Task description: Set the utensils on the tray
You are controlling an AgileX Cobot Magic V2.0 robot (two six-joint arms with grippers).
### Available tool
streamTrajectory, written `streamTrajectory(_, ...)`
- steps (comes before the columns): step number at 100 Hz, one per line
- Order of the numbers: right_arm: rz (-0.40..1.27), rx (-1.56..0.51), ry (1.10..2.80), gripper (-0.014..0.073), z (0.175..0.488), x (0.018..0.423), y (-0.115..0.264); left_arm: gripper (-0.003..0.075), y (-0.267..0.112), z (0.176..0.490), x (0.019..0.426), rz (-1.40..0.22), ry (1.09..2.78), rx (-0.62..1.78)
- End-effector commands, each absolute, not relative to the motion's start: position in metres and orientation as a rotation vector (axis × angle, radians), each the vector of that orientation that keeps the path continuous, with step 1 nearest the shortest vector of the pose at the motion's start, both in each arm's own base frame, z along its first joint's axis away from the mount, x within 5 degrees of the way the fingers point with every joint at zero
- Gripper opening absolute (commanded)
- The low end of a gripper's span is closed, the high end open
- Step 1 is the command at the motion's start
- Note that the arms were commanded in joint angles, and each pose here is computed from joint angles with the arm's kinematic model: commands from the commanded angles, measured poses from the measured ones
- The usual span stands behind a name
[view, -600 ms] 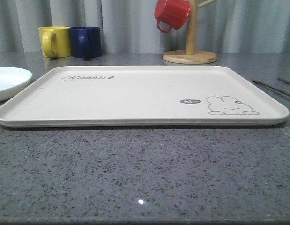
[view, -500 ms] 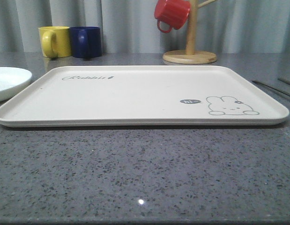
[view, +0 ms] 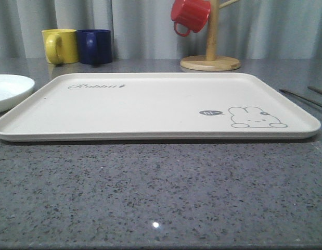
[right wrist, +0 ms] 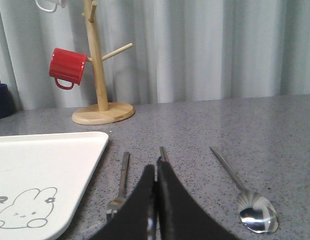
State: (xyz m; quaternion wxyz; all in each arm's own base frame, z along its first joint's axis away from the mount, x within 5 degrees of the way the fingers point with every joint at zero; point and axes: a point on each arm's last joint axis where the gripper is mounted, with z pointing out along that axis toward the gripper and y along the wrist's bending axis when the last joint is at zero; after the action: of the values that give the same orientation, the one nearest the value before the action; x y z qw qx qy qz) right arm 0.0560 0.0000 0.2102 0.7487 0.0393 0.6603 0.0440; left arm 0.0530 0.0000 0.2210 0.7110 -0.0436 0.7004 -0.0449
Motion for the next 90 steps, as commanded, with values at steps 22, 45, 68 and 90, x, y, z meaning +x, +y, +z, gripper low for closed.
streamTrajectory(22,0.088,0.079,1.345,-0.0069,0.218,0.053,0.0,-0.0019,-0.003,0.311,0.052,-0.203,1.616,-0.159)
streamTrajectory(45,0.088,0.079,1.345,-0.0069,0.218,0.053,0.0,-0.0019,0.0,0.363,0.072,-0.068,1.856,-0.089)
streamTrajectory(68,0.088,0.079,1.345,-0.0069,0.218,0.053,0.0,-0.0019,0.0,0.377,0.105,-0.042,2.037,-0.066)
streamTrajectory(90,0.088,0.079,1.345,-0.0069,0.218,0.053,0.0,-0.0018,0.0,0.369,0.122,-0.04,2.11,-0.068)
